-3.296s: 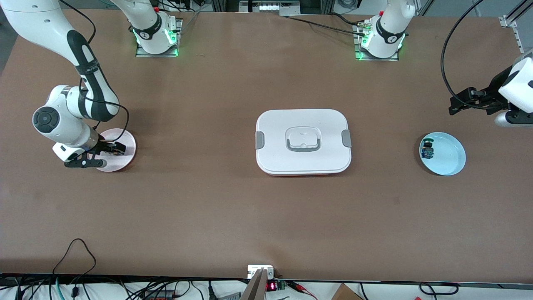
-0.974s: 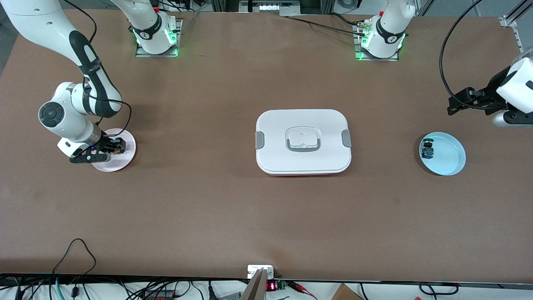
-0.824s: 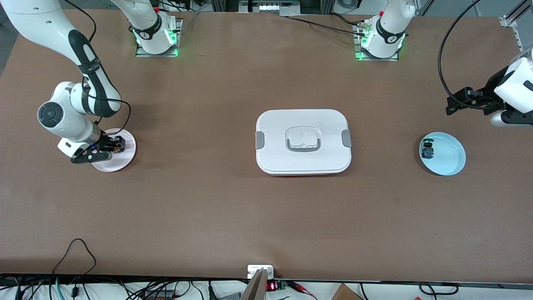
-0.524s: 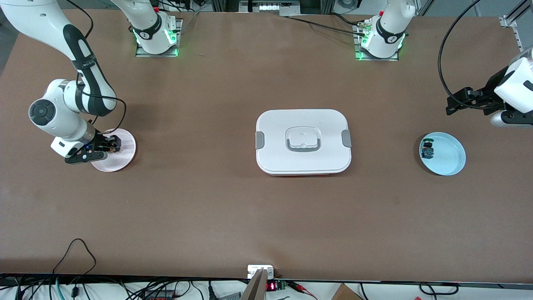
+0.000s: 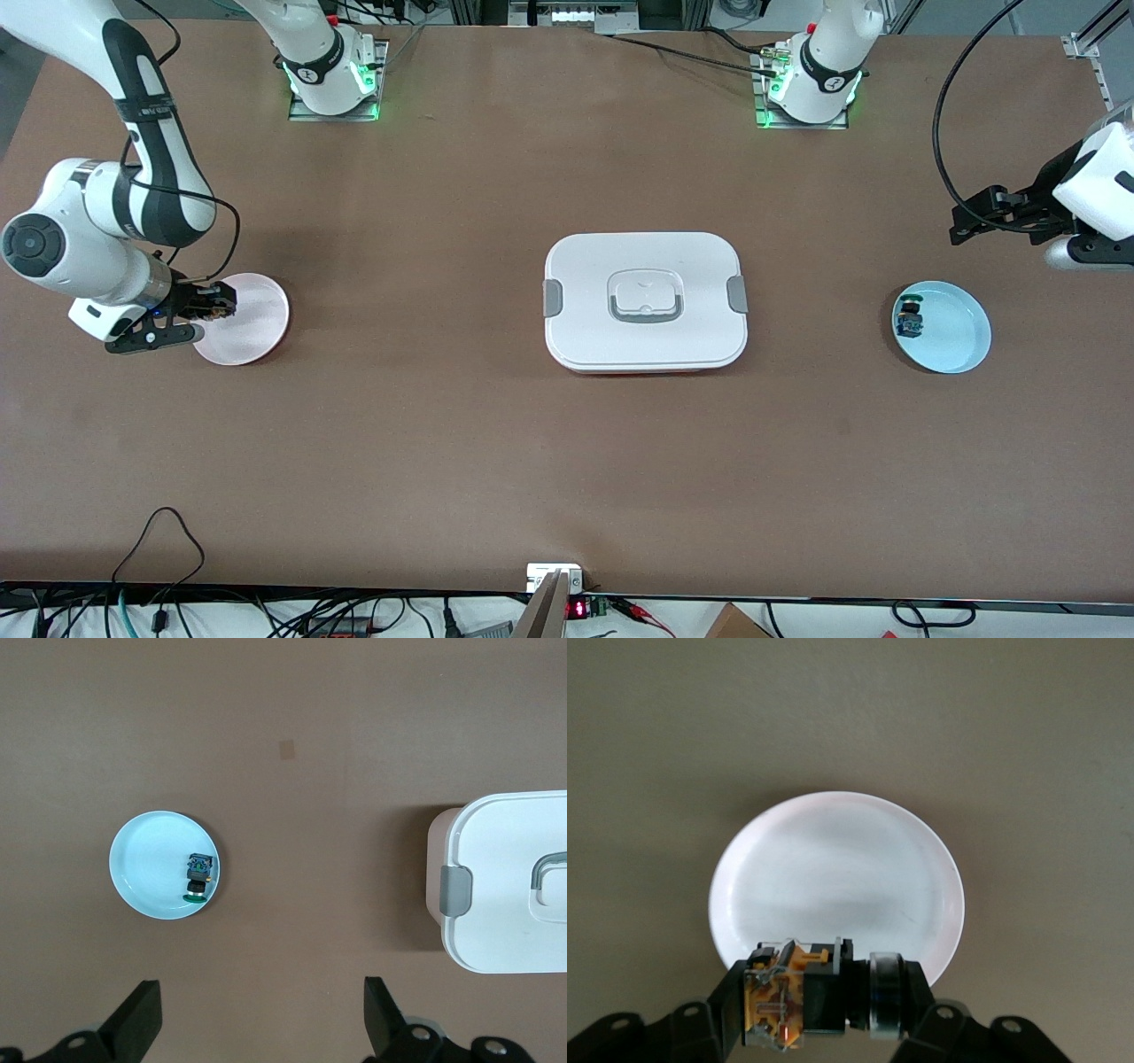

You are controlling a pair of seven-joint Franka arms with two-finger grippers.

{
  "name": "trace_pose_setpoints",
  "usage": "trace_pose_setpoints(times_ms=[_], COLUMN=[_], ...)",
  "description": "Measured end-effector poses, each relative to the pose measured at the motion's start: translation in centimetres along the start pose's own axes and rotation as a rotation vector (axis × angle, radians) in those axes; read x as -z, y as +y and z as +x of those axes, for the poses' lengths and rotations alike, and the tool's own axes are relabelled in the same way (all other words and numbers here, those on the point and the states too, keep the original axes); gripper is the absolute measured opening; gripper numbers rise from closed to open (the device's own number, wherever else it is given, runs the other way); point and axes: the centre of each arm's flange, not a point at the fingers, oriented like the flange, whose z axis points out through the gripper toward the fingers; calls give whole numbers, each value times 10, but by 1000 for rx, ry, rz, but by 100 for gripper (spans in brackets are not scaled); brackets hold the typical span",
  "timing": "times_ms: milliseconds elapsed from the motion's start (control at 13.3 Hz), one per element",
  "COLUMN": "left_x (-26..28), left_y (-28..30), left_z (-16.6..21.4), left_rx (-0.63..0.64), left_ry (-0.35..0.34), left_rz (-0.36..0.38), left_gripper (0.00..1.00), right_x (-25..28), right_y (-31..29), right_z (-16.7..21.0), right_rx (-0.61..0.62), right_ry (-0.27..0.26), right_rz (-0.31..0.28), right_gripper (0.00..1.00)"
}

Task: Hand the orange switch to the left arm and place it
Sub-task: 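Lift the orange switch off the white plate with the right gripper, then carry the switch above the box while the left gripper reaches toward it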

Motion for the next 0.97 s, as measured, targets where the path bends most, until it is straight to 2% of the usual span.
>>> trace_pose_setpoints(times_ms=[150, 375, 599, 824, 974], left_x=[0, 0, 0, 0, -1], left_y=[0, 0, 0, 0, 0], left_z=[0, 0, 0, 0, -1], left_rx=[0, 0, 0, 0, 0], left_ry=[0, 0, 0, -1, -6], left_rz=[0, 0, 0, 0, 0], left_gripper=[100, 100, 100, 100, 100], right_x=[27, 66, 98, 134, 161], right_y=[-10, -24, -43, -76, -103], right_z=[8, 20, 30, 38, 39], right_rx=[13, -8, 17, 74, 90], right_ry=[-21, -7, 12, 54, 96], right_rz=[12, 94, 113, 104, 135], right_gripper=[72, 72, 72, 72, 72])
